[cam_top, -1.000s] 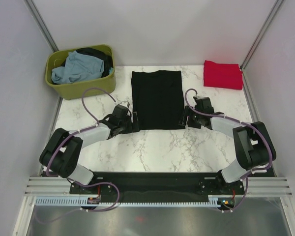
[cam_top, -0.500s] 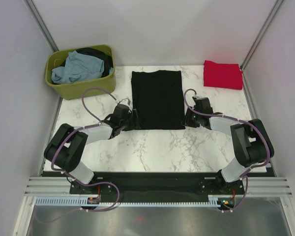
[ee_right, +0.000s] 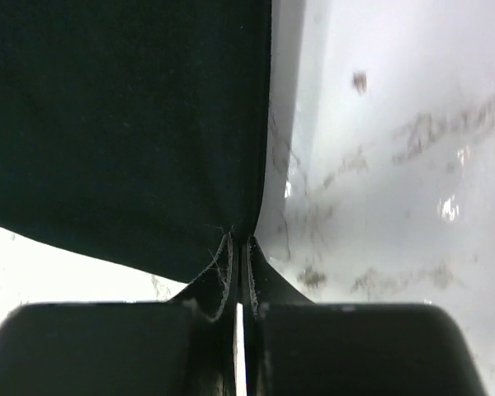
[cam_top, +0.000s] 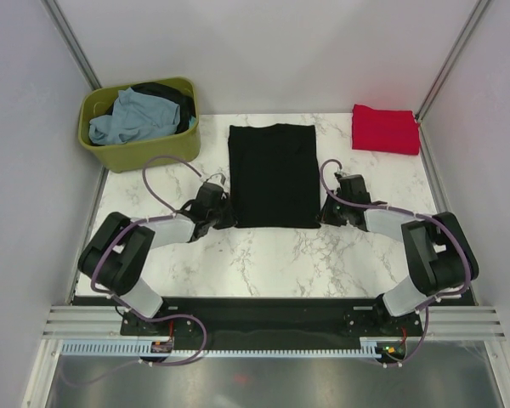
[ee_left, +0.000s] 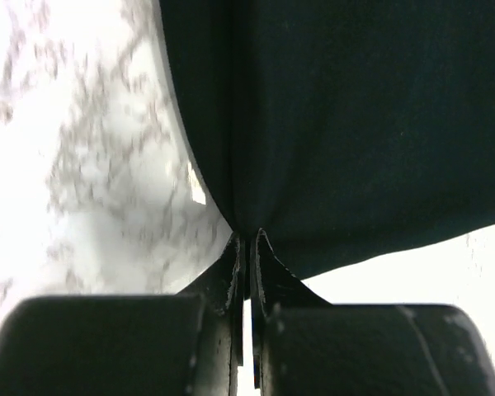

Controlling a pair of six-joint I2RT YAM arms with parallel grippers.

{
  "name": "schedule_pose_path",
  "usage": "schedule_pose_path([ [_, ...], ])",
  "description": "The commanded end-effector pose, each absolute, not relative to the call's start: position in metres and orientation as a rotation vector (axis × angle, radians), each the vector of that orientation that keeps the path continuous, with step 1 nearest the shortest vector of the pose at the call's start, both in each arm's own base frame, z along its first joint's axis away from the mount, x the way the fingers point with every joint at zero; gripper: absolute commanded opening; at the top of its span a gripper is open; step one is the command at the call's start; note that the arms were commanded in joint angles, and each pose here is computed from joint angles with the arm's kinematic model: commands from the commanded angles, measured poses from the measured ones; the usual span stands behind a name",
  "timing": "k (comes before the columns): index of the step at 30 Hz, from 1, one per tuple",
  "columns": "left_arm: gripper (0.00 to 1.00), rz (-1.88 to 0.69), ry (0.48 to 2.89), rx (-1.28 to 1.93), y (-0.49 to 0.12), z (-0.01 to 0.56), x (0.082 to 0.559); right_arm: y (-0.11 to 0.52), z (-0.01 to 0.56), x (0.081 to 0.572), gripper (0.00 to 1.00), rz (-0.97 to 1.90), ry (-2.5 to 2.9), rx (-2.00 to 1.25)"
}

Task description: Fold and stack the t-shirts

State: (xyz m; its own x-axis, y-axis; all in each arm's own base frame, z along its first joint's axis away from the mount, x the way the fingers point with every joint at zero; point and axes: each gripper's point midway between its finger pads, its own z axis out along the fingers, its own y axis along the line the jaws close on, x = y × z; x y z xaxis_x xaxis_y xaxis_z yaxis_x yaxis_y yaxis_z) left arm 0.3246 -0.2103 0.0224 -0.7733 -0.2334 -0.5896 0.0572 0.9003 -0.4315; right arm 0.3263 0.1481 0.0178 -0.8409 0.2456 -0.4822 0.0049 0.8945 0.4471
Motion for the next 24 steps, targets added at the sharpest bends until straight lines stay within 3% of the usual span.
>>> schedule_pose_path([
  [1,0.02,-0.625,2.396,-0.106,-0.209,0.031,0.301,0.141,0.009,0.293,0.00,0.576,2.583,0.217],
  [4,0.02,-0.655,2.435,-0.085,-0.213,0.036,0.269,0.139,0.023,0.273,0.00,0.605,2.583,0.269],
  [12,0.02,-0.886,2.368,-0.029,-0.225,0.152,0.207,0.128,0.141,0.233,0.00,0.674,2.401,0.320],
  [16,0.02,-0.890,2.297,-0.031,-0.222,0.203,0.210,0.126,0.184,0.236,0.00,0.671,2.344,0.291],
  [24,0.02,-0.777,2.269,-0.063,-0.220,0.229,0.259,0.124,0.214,0.284,0.00,0.564,2.294,0.257],
])
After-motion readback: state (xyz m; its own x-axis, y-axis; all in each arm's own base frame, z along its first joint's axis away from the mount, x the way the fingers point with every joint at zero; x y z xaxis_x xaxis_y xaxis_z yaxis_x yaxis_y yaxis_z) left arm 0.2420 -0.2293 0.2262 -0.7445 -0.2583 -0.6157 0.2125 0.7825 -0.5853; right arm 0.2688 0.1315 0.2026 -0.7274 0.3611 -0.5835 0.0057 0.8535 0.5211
